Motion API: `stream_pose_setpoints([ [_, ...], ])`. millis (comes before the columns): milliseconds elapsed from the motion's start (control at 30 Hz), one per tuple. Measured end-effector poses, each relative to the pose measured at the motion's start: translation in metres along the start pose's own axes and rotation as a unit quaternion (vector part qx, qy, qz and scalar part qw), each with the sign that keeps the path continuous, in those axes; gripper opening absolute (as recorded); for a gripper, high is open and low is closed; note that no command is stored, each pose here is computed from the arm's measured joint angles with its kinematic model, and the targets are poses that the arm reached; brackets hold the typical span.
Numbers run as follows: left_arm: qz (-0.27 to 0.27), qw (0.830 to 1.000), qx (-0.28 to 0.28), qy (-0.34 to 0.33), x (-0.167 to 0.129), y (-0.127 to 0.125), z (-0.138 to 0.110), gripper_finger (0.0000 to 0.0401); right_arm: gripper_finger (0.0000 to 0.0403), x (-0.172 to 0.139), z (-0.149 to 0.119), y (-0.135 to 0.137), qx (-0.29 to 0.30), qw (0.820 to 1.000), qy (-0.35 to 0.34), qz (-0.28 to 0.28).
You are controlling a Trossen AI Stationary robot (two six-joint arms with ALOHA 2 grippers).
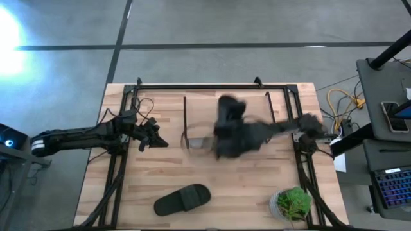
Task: Pick and place slides into the shelf
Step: Put the black slipper on the shelf
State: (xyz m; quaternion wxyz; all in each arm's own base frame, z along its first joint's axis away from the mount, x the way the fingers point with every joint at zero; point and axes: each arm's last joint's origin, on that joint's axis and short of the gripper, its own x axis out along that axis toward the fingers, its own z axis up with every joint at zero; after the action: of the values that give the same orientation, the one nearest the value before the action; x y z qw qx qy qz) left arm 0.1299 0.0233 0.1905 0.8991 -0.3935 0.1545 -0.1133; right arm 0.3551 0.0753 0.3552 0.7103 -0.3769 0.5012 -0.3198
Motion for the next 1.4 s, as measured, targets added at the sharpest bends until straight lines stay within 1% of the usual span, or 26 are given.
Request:
stream_pose_setpoints([
  [67, 0.000, 1.000, 0.000, 0.000, 0.000, 0.000, 0.000, 0.0012, 0.0013, 0.014, -0.019, -0.023, 0.013, 1.000, 0.026, -0.006],
  [133, 0.001, 1.000, 0.000, 0.000, 0.000, 0.000, 0.000, 0.0012, 0.0013, 0.026, -0.038, -0.043, 0.010, 0.999, 0.050, -0.003],
  [200, 0.004, 1.000, -0.001, -0.002, 0.000, 0.000, 0.000, 0.0012, 0.0013, 0.039, -0.051, -0.051, -0.008, 0.997, 0.067, 0.030],
  [267, 0.005, 1.000, 0.000, -0.004, 0.000, 0.000, 0.000, 0.0012, 0.0013, 0.053, -0.056, -0.049, -0.035, 0.994, 0.063, 0.082],
  [300, 0.006, 1.000, 0.001, -0.004, 0.000, 0.001, 0.000, 0.0012, 0.0013, 0.058, -0.056, -0.046, -0.049, 0.993, 0.053, 0.097],
  [400, 0.007, 1.000, 0.009, -0.005, 0.000, 0.001, 0.000, 0.0012, 0.0013, 0.069, -0.051, -0.037, -0.102, 0.990, 0.016, 0.096],
  [433, 0.007, 1.000, 0.009, -0.005, 0.000, 0.001, 0.000, 0.0012, 0.0013, 0.075, -0.050, -0.035, -0.109, 0.990, 0.011, 0.094],
  [500, 0.007, 1.000, 0.009, -0.005, 0.000, 0.001, 0.000, 0.0012, 0.0013, 0.090, -0.050, -0.033, -0.094, 0.991, 0.012, 0.091],
  [567, 0.008, 1.000, 0.009, -0.006, 0.000, 0.001, 0.000, 0.0012, 0.0013, 0.106, -0.057, -0.033, -0.085, 0.992, 0.034, 0.090],
  [633, 0.009, 1.000, 0.008, -0.006, 0.000, 0.001, 0.000, 0.0012, 0.0013, 0.119, -0.062, -0.038, -0.060, 0.993, 0.050, 0.092],
  [733, 0.016, 1.000, 0.008, -0.012, 0.000, 0.001, 0.001, 0.0012, 0.0013, 0.133, -0.071, -0.043, -0.025, 0.990, 0.064, 0.127],
  [833, 0.018, 1.000, 0.008, -0.014, 0.000, 0.001, 0.001, 0.0012, 0.0013, 0.139, -0.073, -0.044, -0.003, 0.986, 0.059, 0.157],
  [933, 0.019, 1.000, 0.008, -0.015, 0.000, 0.001, 0.001, 0.0012, 0.0013, 0.139, -0.072, -0.043, -0.006, 0.984, 0.048, 0.169],
  [1033, 0.029, 0.999, 0.005, -0.019, 0.001, 0.003, 0.001, 0.0012, 0.0013, 0.139, -0.070, -0.040, 0.000, 0.979, 0.030, 0.202],
  [1067, 0.032, 0.999, 0.005, -0.020, 0.001, 0.003, 0.001, 0.0012, 0.0013, 0.140, -0.071, -0.038, -0.001, 0.978, 0.031, 0.205],
  [1167, 0.041, 0.999, 0.001, -0.020, 0.002, 0.005, 0.001, 0.0012, 0.0013, 0.145, -0.074, -0.030, -0.017, 0.981, 0.044, 0.186],
  [1267, 0.046, 0.999, -0.003, -0.016, 0.004, 0.007, 0.001, 0.0012, 0.0014, 0.148, -0.075, -0.025, -0.024, 0.982, 0.044, 0.181],
  [1400, 0.050, 0.999, -0.009, -0.011, 0.005, 0.008, 0.000, 0.0012, 0.0035, 0.150, -0.077, -0.020, -0.025, 0.982, 0.047, 0.179],
])
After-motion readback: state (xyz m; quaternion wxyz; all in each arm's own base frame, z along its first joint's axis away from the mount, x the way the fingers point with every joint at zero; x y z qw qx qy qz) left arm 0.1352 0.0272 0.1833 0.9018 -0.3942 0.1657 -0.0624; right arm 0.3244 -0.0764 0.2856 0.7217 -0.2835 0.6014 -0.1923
